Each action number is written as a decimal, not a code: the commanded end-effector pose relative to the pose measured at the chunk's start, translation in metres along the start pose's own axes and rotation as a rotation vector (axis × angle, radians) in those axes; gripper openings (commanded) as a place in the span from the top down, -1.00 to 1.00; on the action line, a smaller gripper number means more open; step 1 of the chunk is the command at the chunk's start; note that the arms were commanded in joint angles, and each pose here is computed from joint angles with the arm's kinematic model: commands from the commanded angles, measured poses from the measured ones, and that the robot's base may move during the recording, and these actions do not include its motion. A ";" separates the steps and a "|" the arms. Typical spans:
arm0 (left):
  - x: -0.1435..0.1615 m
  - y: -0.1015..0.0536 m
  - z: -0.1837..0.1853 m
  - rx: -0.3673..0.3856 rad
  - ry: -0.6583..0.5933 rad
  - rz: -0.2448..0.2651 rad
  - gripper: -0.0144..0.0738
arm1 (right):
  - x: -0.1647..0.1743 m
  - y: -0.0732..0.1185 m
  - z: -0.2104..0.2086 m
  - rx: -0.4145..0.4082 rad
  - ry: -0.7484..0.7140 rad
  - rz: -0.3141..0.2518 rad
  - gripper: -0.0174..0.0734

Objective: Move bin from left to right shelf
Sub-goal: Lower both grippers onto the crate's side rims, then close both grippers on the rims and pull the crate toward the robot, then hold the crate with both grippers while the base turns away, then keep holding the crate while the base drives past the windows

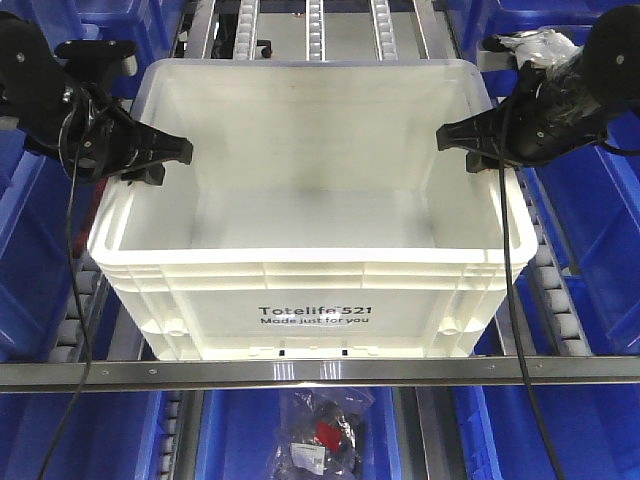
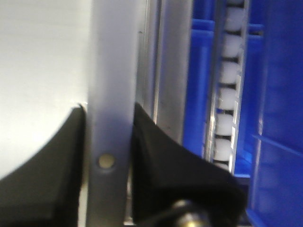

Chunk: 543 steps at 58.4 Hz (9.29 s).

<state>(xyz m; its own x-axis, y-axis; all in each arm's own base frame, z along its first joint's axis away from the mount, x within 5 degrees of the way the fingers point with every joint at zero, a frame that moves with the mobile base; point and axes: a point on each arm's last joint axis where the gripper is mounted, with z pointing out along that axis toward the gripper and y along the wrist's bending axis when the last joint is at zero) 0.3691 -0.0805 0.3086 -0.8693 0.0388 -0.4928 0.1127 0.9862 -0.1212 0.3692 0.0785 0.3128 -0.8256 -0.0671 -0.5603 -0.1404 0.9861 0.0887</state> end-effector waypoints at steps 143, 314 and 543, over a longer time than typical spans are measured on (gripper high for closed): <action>0.070 -0.032 -0.135 -0.003 -0.125 -0.114 0.69 | 0.059 0.021 -0.123 0.051 -0.011 0.026 0.62; 0.070 -0.032 -0.135 -0.002 -0.125 -0.114 0.69 | 0.059 0.021 -0.123 0.051 -0.010 0.026 0.62; 0.070 -0.032 -0.135 -0.002 -0.125 -0.114 0.69 | 0.059 0.021 -0.123 0.052 -0.007 0.027 0.62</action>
<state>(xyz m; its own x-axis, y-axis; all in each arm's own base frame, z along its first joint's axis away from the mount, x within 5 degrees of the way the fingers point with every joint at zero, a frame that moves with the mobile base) 0.2439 -0.0876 0.3677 -0.8913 -0.0816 -0.4460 -0.0272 0.9915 -0.1270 0.2507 0.0828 0.3606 -0.8976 -0.0172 -0.4404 -0.0654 0.9934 0.0945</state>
